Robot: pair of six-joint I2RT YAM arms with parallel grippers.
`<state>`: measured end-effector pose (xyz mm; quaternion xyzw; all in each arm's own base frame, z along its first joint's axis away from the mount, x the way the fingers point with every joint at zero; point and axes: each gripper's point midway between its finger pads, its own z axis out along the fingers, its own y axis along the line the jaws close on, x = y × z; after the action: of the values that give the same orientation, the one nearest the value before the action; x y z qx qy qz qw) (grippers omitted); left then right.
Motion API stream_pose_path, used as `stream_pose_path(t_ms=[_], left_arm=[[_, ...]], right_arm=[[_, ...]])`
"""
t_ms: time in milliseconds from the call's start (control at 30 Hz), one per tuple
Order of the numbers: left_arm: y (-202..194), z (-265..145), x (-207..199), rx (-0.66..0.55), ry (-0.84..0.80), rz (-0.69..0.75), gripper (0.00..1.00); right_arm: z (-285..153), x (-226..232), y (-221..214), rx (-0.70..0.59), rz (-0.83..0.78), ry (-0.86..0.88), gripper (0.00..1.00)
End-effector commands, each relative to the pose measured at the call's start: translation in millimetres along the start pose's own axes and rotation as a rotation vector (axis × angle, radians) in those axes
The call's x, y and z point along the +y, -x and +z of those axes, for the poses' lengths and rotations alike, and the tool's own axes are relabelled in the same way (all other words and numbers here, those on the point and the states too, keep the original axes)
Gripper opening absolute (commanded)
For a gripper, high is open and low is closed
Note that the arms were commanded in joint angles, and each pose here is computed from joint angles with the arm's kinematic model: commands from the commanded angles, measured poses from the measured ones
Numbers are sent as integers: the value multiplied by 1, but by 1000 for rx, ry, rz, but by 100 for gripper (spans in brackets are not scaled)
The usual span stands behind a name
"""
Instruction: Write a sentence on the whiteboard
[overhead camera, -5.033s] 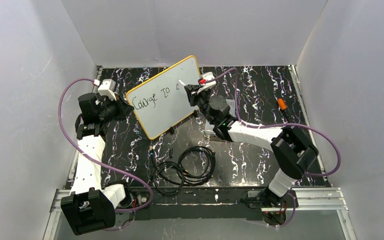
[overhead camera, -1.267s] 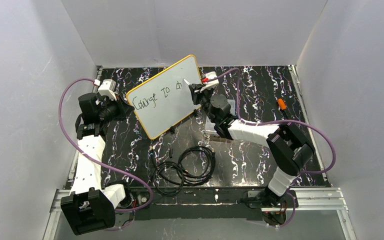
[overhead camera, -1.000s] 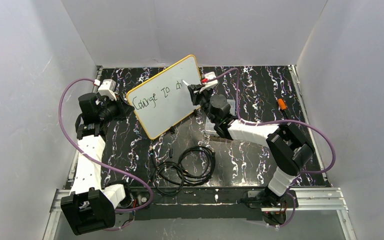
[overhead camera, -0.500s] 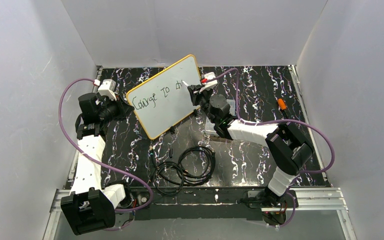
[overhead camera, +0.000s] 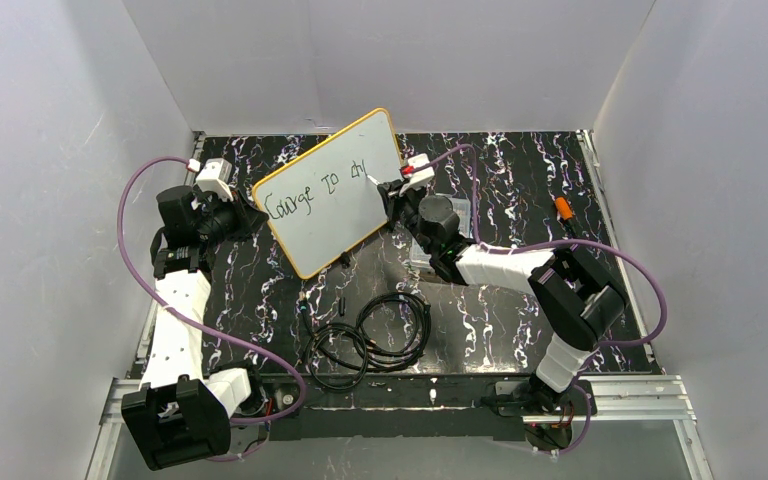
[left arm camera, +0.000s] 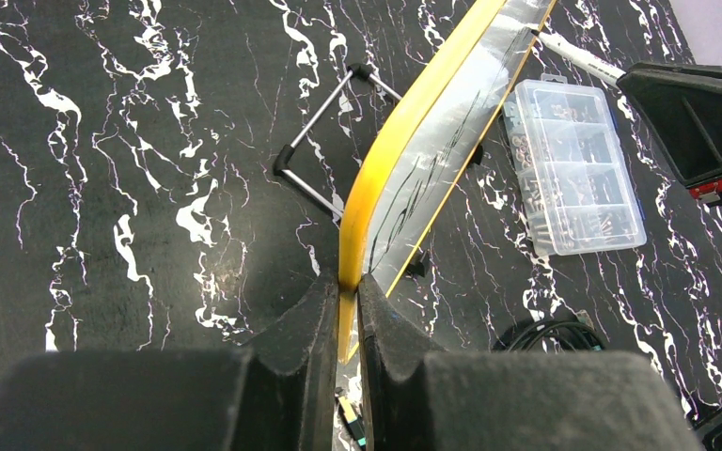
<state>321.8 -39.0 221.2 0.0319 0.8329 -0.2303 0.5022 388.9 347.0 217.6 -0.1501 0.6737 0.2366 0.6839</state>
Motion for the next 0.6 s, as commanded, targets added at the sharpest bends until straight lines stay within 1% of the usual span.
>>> stream_pose_path(t_ms=[0, 267, 567], left_arm=[[0, -2, -6, 2, -21, 2, 0], [0, -2, -6, 2, -21, 2, 0], [0, -2, -6, 2, -20, 2, 0]], right_arm=[[2, -7, 18, -52, 6, -50, 1], [12, -6, 51, -123, -16, -62, 1], [16, 4, 58, -139, -13, -11, 1]])
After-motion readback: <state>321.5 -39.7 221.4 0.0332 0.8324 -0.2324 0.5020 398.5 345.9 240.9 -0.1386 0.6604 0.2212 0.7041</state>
